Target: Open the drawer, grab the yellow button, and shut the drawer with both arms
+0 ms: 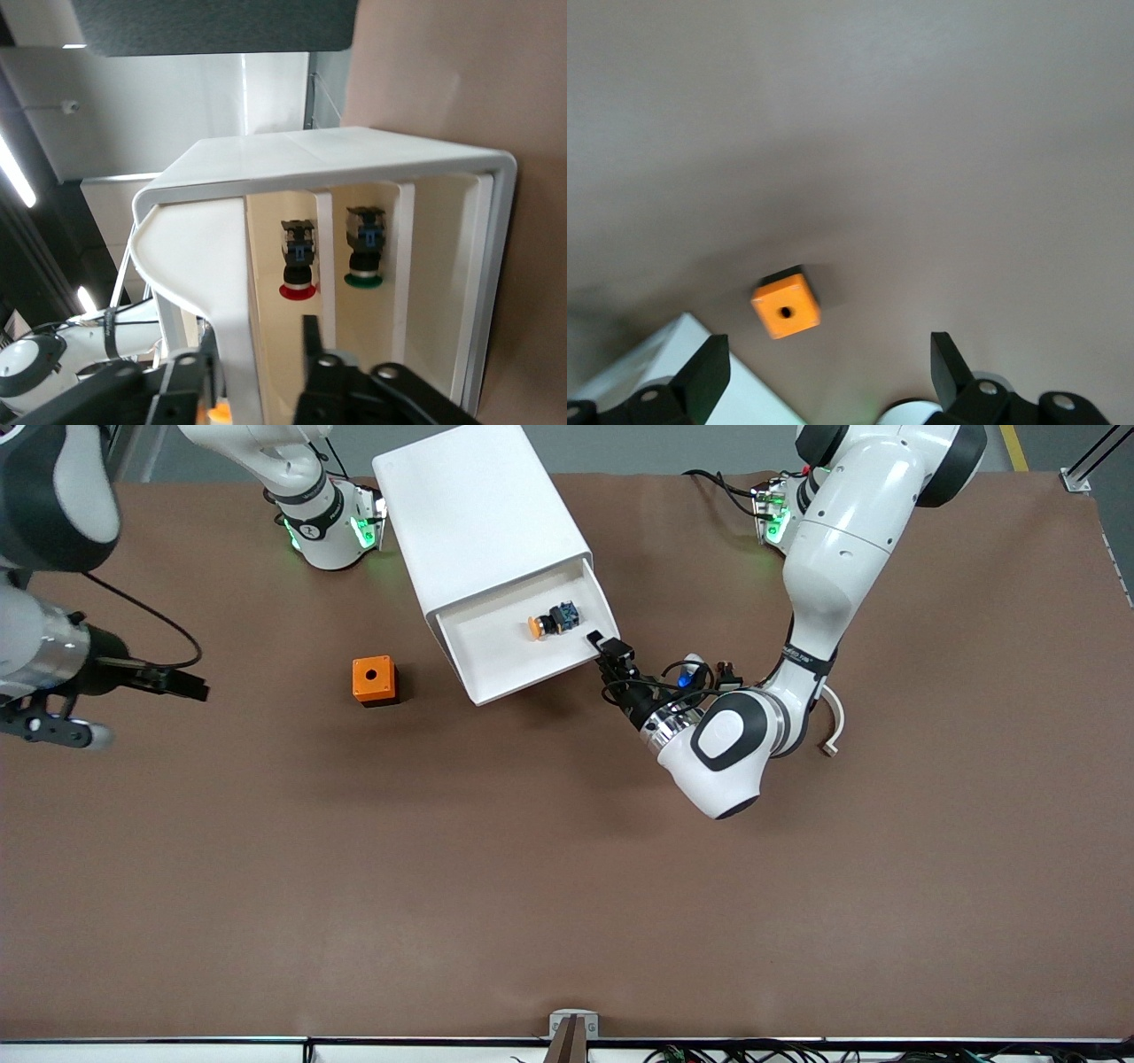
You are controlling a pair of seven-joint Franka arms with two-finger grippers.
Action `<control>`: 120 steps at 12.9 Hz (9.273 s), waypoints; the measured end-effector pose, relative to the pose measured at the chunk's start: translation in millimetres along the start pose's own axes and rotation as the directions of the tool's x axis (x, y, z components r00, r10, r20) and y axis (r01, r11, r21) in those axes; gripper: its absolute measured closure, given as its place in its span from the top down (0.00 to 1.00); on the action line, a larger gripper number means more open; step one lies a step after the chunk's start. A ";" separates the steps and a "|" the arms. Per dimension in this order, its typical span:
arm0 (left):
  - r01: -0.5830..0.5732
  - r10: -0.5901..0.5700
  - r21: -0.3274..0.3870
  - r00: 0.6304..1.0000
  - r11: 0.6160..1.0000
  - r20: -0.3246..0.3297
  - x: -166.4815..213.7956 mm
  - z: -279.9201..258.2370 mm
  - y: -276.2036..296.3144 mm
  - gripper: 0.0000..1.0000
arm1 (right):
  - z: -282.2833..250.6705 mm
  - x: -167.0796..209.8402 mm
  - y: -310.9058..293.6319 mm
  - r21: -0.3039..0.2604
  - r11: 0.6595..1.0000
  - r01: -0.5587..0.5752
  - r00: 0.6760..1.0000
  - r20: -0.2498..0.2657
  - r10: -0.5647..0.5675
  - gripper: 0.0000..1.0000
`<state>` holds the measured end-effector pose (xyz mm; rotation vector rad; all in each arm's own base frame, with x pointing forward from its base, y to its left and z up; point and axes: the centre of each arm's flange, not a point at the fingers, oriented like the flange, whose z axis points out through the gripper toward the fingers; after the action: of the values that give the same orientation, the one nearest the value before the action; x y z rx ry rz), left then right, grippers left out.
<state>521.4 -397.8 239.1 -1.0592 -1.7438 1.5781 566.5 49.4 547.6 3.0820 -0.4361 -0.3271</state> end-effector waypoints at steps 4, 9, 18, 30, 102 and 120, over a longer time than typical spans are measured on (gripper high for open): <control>-0.212 0.213 -0.037 0.977 0.977 0.016 -10.2 -20.4 -17.0 0.91 | -2.6 -65.7 -113.8 0.008 0.977 -0.211 0.977 -0.004 0.211 1.00; -0.678 0.679 -0.111 0.733 0.727 -0.025 -9.6 -60.3 -32.2 1.00 | 15.7 -176.1 -255.0 0.062 0.908 -0.415 0.906 -0.066 0.419 1.00; -0.975 0.775 -0.125 0.223 0.185 -0.591 -23.1 -101.3 -65.3 1.00 | 132.0 -254.6 -380.0 0.112 0.733 -0.671 0.730 -0.070 0.680 1.00; -0.998 0.360 0.047 -0.033 0.030 -0.932 -74.5 -66.9 -120.3 1.00 | 187.1 -285.9 -414.0 0.096 0.682 -0.725 0.676 -0.094 0.731 0.93; -0.989 0.379 0.138 -0.150 -0.060 -0.913 80.5 -194.5 -314.7 1.00 | 251.3 205.9 71.2 -0.004 0.955 0.298 0.938 -0.184 -0.293 1.00; -0.860 0.237 0.508 -0.503 -0.044 -0.831 275.1 -284.2 -357.4 1.00 | -1.9 56.4 81.2 -0.029 0.954 0.300 0.944 -0.137 -0.301 1.00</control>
<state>542.0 -11.5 605.9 -3.1947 -0.0513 0.0820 597.7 -44.2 541.3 3.1322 0.0420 -0.1105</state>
